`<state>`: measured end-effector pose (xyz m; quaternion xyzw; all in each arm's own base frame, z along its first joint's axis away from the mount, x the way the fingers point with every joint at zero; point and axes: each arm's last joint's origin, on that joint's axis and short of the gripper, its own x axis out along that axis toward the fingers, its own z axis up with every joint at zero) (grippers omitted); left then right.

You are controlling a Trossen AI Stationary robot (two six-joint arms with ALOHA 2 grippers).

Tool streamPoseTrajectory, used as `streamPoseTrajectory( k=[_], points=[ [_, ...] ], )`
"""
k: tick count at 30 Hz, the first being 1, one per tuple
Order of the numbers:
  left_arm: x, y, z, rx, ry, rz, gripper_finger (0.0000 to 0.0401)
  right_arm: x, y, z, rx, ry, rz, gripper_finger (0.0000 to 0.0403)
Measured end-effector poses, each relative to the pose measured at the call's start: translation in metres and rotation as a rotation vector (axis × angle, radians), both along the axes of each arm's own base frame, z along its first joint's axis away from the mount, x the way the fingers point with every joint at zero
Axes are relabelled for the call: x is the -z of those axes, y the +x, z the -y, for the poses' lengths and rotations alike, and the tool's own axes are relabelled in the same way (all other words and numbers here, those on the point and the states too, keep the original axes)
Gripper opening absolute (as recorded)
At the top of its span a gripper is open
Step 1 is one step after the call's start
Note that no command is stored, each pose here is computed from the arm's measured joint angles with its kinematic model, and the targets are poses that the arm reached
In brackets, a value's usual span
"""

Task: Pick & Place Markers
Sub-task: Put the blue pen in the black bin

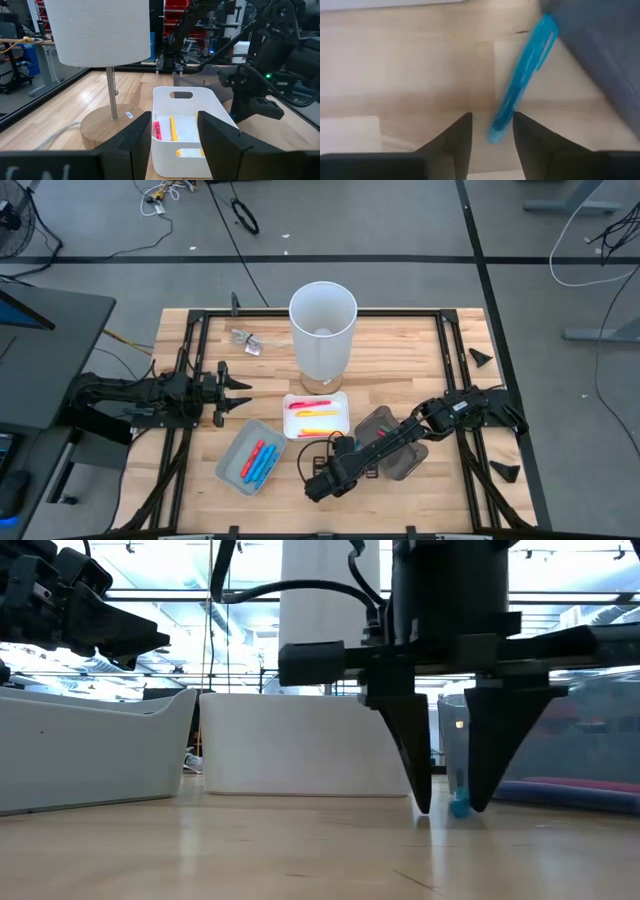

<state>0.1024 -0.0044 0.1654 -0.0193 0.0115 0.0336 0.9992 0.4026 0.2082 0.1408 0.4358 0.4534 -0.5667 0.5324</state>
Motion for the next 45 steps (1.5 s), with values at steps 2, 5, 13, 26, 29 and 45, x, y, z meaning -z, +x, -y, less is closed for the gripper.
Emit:
streamPoseTrajectory(
  k=[2, 5, 13, 26, 29, 45],
  points=[
    [0.0, 0.0, 0.0, 0.0, 0.0, -0.001, 0.0165, 0.0, 0.0, 0.0, 0.025, -0.004, 0.0, 0.0132],
    [0.0, 0.0, 0.0, 0.0, 0.0, -0.001, 0.0165, 0.0, -0.002, 0.001, 0.052, -0.012, -0.01, 0.011],
    [0.0, 0.0, 0.0, 0.0, 0.0, 0.0, 0.0165, 0.004, -0.001, 0.0, 0.062, -0.008, -0.004, 0.0073],
    [0.0, 0.0, 0.0, 0.0, 0.0, 0.0, 0.0165, 0.011, -0.002, -0.003, 0.018, 0.0, 0.004, 0.0045],
    [0.0, 0.0, 0.0, 0.0, 0.0, 0.0, 0.0165, 0.012, -0.003, -0.004, 0.011, -0.003, 0.003, 0.0029],
    [0.0, 0.0, 0.0, 0.0, 0.0, 0.0, 0.0165, -0.041, -0.032, -0.005, -0.178, -0.042, -0.095, 0.002]
  ],
)
